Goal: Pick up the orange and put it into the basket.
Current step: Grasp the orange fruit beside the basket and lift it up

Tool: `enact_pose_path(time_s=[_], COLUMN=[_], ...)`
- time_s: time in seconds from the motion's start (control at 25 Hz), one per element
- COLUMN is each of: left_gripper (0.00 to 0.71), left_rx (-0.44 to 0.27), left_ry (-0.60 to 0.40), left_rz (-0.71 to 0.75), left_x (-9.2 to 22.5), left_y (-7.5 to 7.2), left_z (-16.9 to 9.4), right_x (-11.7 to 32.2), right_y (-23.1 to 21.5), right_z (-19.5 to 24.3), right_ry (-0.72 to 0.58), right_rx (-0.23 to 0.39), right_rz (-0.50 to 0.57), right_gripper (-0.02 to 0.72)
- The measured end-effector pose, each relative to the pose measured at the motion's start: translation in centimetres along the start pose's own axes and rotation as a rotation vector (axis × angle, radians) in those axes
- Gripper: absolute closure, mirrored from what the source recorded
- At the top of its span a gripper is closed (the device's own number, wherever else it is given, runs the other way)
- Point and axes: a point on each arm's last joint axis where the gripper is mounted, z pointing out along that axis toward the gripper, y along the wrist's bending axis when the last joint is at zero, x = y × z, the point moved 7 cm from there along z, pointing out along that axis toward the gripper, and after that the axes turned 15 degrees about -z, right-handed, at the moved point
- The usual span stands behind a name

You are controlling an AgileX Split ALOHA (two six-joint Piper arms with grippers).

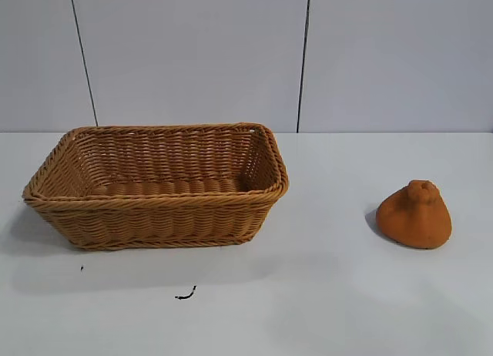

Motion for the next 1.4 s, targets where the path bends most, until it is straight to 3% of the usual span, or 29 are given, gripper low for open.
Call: enact_pose_path(time_s=[0.28, 0.44, 0.72, 0.92, 1.2, 1.4], left_gripper=[0.044, 0.044, 0.044, 0.044, 0.044, 0.044], left_rx=[0.000, 0.000, 0.000, 0.000, 0.000, 0.000], left_ry=[0.000, 0.000, 0.000, 0.000, 0.000, 0.000], left_rz=[0.000, 0.000, 0.000, 0.000, 0.000, 0.000], left_x=[0.0, 0.0, 0.0, 0.0, 0.0, 0.0], left_y=[0.0, 0.0, 0.0, 0.0, 0.0, 0.0], left_z=[0.0, 0.0, 0.0, 0.0, 0.0, 0.0], right_x=[-5.4, -9.1, -11.6, -10.6, -5.2, -2.8], right_y=[-1.4, -2.3, -2.4, -2.1, -0.3, 0.5], right_z=[4.8, 9.8, 18.2, 22.6, 29.4, 32.5], right_ry=[0.163, 0.258, 0.388, 0.489, 0.711, 0.763], right_rx=[-0.082, -0.127, -0.210, -0.242, -0.309, -0.315], right_rz=[0.023, 0.043, 0.089, 0.096, 0.114, 0.132], right_gripper=[0.010, 0.010, 0.010, 0.010, 0.010, 0.010])
